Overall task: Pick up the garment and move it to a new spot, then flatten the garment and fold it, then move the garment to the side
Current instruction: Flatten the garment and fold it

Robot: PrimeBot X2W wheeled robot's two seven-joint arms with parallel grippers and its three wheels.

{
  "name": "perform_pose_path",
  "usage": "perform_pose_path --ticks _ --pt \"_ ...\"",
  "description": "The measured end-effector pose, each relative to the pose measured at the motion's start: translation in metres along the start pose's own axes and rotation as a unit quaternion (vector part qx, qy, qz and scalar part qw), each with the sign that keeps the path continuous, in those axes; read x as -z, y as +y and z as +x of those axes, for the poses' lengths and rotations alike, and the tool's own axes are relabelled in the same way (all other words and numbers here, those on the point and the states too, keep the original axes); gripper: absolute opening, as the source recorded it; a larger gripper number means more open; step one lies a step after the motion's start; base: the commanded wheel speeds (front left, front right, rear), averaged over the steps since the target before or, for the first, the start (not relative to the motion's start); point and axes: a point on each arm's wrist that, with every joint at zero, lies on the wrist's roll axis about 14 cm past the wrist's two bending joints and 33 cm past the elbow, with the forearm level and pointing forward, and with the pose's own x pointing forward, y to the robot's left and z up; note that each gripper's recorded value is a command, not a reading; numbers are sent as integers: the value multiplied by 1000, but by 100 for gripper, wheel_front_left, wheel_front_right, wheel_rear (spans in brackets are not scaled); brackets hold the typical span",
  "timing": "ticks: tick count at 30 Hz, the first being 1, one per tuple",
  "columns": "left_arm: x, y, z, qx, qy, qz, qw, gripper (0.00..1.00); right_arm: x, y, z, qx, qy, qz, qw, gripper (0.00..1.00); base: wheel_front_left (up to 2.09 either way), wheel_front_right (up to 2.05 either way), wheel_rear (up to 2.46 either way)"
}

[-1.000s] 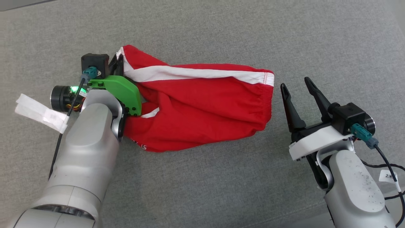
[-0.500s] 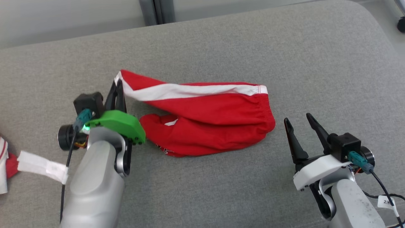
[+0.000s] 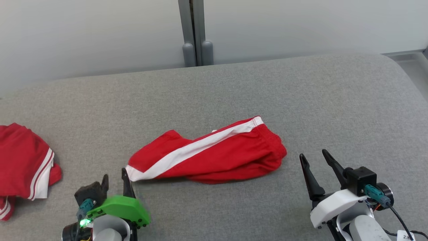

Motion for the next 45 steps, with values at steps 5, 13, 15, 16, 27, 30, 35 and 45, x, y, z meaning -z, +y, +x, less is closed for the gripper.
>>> perform_pose_path --ticks 5,13,15,16,27,30,35,45 --pt "-19 6 -13 -5 -42 45 998 100 -8 9 0 -12 -12 -1 1000 100 0 0 0" --pt "-10 -5 -27 40 -44 105 993 100 -9 7 -4 -9 -13 3 1000 100 0 0 0" --pt "-4 -7 -29 49 -38 115 991 100 -5 7 -5 -8 -8 5 1000 100 0 0 0" --pt "-2 -8 -30 53 -35 118 991 100 -3 8 -6 -8 -5 7 1000 100 0 0 0" --pt "10 -8 -31 60 -16 119 991 100 8 29 17 -39 18 37 998 100 0 0 0" --pt "13 -11 -28 64 -11 117 991 100 7 36 37 -49 22 58 997 100 0 0 0" --pt "17 -12 -23 63 -3 113 992 100 7 51 71 -73 46 86 993 100 0 0 0" --pt "20 -3 -17 45 6 104 994 100 28 72 104 -108 123 128 978 100 0 0 0"
